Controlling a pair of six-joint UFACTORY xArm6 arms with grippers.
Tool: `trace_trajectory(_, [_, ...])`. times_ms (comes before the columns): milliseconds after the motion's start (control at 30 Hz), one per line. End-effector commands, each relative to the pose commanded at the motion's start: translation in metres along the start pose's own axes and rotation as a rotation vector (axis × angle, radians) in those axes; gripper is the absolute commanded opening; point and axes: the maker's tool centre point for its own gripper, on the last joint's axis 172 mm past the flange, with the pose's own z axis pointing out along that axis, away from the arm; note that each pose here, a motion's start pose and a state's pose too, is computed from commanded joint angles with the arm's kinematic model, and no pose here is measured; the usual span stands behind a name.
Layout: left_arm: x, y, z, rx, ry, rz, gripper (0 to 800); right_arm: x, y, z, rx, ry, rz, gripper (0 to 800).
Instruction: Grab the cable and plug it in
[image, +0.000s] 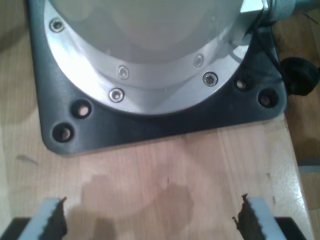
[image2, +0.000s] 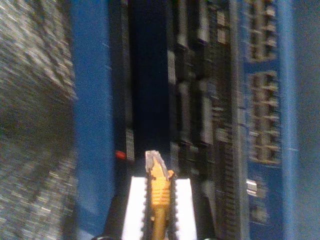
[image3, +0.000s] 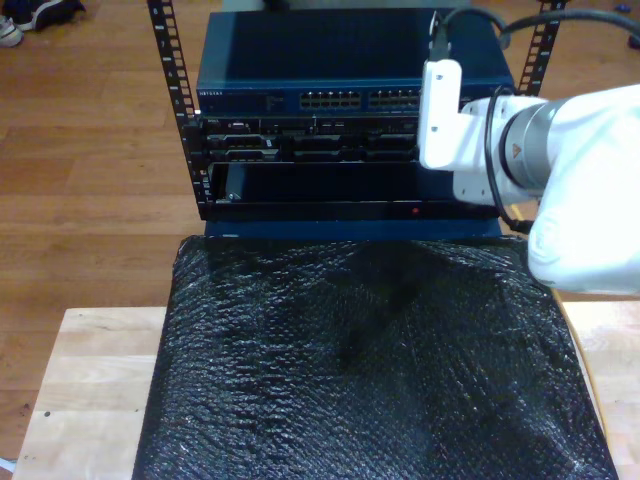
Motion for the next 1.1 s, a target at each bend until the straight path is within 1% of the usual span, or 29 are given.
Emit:
trace_trajectory(200, [0.000,0.000,0.000,0.000,0.000,0.000,800,-0.015,0.003,0.006,-0.037,-0.027,-0.003,0])
trace_trajectory(400, [0.000,0.000,0.000,0.000,0.000,0.000,800,-0.018,0.004,0.014,-0.053,-0.036,-0.020,0])
trace_trajectory(600, [0.000,0.000,0.000,0.000,0.000,0.000,800,-0.016,0.009,0.010,-0.075,-0.034,-0.021,0])
trace_trajectory(833, [0.000,0.000,0.000,0.000,0.000,0.000,800,-0.014,0.025,0.003,-0.140,-0.034,-0.031,0])
trace_trajectory(933, [0.000,0.000,0.000,0.000,0.000,0.000,800,-0.010,0.024,0.003,-0.141,-0.030,-0.056,0])
trace_trajectory(1100, [0.000,0.000,0.000,0.000,-0.002,0.000,800,0.006,0.026,0.001,-0.196,-0.018,-0.149,0])
